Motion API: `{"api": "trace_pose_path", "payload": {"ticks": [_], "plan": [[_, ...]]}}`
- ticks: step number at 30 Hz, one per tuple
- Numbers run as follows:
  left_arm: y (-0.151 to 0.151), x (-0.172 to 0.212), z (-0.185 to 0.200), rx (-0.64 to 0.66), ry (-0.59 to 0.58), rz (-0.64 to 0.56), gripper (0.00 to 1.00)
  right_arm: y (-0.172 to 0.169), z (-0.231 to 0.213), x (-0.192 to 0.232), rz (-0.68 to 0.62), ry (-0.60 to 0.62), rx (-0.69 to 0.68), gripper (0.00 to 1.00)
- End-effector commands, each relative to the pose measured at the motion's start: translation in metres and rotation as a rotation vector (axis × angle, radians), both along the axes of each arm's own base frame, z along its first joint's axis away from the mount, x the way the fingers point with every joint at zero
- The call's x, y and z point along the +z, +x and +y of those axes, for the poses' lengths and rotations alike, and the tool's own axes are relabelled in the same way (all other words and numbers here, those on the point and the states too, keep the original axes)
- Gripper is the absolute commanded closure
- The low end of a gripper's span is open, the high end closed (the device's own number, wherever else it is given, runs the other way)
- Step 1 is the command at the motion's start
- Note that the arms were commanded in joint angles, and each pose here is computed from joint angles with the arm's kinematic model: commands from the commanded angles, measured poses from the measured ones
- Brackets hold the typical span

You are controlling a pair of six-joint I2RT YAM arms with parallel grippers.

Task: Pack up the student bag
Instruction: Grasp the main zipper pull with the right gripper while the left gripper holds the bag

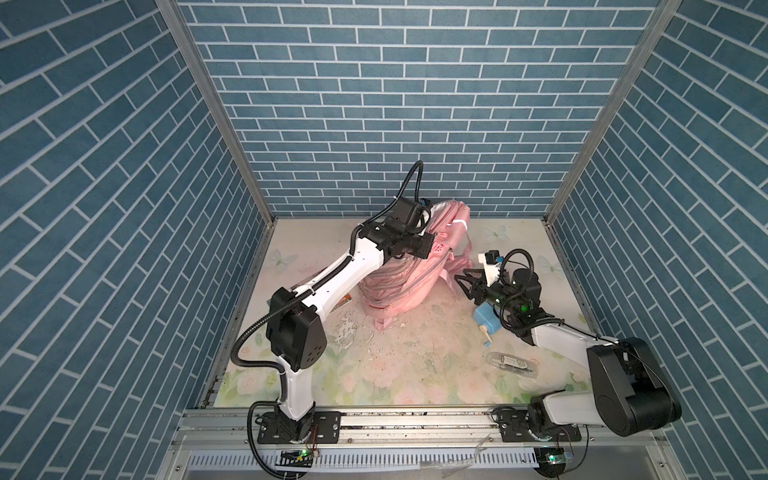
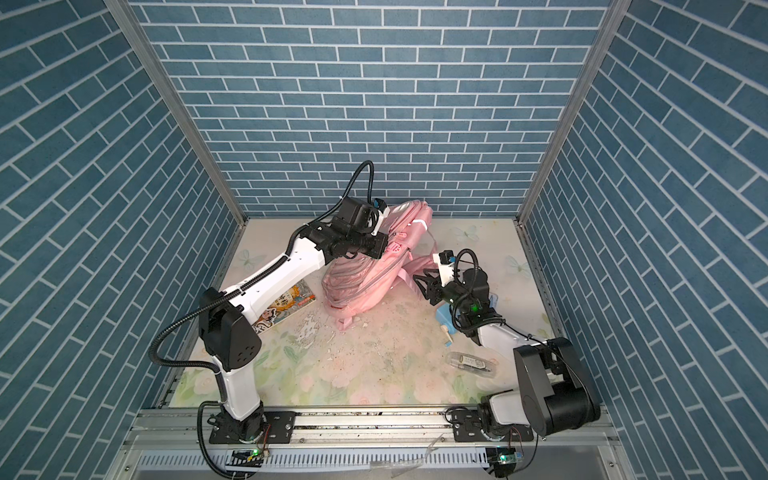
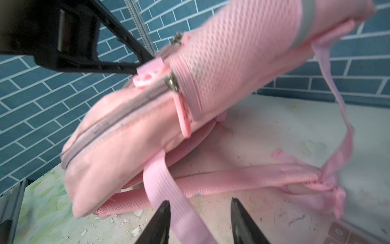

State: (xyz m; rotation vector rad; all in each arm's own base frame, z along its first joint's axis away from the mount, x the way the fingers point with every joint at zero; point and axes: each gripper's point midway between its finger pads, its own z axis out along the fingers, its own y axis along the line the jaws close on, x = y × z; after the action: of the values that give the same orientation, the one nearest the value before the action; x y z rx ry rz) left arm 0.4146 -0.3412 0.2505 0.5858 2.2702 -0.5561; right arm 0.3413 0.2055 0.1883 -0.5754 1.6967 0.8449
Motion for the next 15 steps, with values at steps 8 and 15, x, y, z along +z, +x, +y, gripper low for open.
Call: {"api": "trace_pose_path", "payload": {"ticks": [8,15], "plan": [[-0.003,0.074,-0.011,-0.012,-0.23,-0.139,1.0,0.008,0.011,0.03,-0.307,-0.043,0.013,0.56],[-0.003,0.079,-0.01,-0.005,-0.236,-0.145,1.0,0.024,0.016,0.028,-0.338,-0.075,-0.006,0.59]]}}
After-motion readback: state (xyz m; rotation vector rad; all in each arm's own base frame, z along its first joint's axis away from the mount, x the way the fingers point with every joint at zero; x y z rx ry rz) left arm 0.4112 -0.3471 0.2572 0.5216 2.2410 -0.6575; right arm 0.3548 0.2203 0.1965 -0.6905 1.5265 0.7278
